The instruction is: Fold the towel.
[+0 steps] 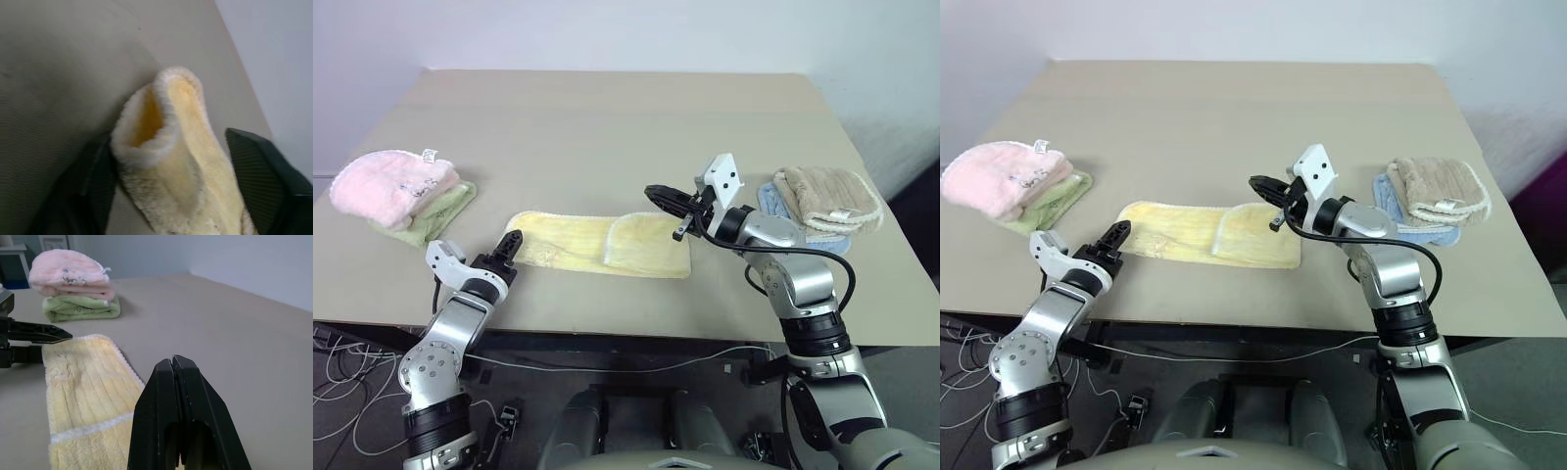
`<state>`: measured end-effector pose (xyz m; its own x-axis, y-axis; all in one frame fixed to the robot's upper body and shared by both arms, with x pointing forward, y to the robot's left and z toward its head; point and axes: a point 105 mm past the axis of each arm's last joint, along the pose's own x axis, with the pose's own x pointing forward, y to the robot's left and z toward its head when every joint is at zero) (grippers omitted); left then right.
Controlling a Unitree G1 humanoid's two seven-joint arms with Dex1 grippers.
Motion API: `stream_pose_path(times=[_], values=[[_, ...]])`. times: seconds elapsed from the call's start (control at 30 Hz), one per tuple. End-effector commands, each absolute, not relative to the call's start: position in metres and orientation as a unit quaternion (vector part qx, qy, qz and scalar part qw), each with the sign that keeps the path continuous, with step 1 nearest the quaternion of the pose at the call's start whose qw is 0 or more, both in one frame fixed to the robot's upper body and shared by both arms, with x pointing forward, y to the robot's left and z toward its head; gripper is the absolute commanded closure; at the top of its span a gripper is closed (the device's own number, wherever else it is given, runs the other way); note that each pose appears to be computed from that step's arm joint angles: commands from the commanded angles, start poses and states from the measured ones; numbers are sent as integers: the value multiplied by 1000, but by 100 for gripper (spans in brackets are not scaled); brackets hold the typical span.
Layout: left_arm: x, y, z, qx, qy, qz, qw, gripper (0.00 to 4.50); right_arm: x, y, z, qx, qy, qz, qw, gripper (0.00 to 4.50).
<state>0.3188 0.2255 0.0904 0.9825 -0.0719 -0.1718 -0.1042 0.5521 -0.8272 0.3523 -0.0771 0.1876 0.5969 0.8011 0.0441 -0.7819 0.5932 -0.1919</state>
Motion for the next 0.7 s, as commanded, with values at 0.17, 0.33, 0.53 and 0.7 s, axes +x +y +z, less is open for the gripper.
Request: stream_pose_path(times=[0.17, 0.33, 0.53, 0.7], values=[[322, 228, 89, -471, 92, 6, 877, 401, 346, -80, 204, -83, -97, 435, 892, 446], [327, 242, 110, -469, 48, 1, 882, 448, 346, -80, 203, -83, -96, 431, 893, 446], [322, 281, 138, -439, -14, 17, 898, 448, 348, -87, 203, -88, -96, 419, 899, 446], [321, 277, 168, -394, -41, -30, 918, 448, 350, -94, 203, -98, -97, 406, 903, 446]])
